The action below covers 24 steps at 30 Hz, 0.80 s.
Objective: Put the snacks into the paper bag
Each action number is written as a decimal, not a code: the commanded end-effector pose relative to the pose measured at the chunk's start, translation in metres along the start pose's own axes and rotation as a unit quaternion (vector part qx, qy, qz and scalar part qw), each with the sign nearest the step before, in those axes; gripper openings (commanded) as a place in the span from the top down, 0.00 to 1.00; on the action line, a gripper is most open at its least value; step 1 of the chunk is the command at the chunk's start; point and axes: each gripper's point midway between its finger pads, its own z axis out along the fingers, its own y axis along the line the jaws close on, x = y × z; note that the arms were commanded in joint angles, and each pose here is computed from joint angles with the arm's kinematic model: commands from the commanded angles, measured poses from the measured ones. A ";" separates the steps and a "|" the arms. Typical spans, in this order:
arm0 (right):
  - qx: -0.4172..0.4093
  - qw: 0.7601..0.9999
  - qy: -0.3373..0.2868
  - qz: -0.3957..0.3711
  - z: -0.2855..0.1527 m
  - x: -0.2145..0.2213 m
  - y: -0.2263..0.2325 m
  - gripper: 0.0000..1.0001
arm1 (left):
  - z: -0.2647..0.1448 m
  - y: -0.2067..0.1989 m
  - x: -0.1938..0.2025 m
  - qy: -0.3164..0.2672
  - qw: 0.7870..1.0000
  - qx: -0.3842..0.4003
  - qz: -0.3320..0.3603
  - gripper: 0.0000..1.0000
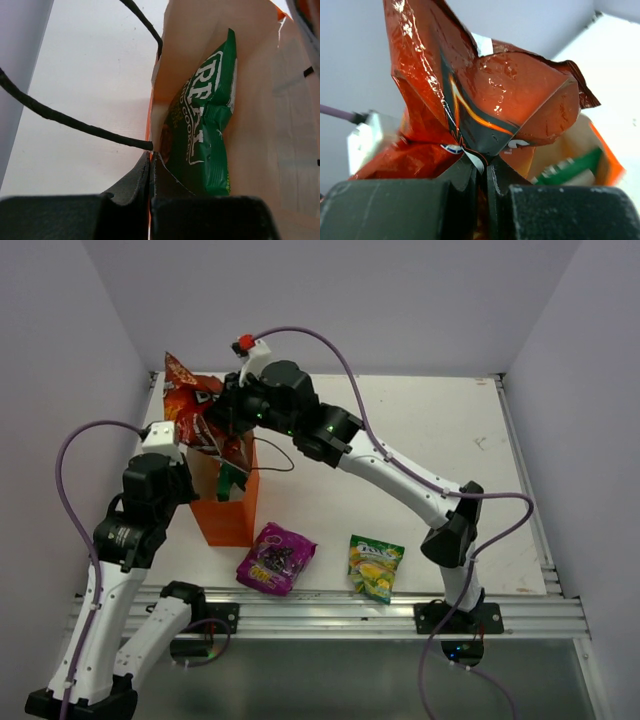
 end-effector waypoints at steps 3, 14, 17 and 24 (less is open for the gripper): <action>-0.101 0.992 -0.069 0.021 -0.006 -0.051 0.073 1.00 | -0.001 -0.002 -0.010 -0.024 1.000 0.003 -0.013 1.00; -0.042 0.997 0.052 0.037 0.022 0.072 0.027 1.00 | -0.002 -0.002 -0.010 -0.024 1.000 0.003 -0.011 1.00; -0.007 0.996 0.083 0.011 0.017 0.103 0.006 1.00 | -0.001 -0.003 -0.011 -0.025 1.000 0.006 -0.011 1.00; 0.035 0.995 0.083 -0.040 0.000 0.096 -0.011 0.77 | 0.001 -0.007 -0.012 -0.024 1.000 0.014 -0.009 1.00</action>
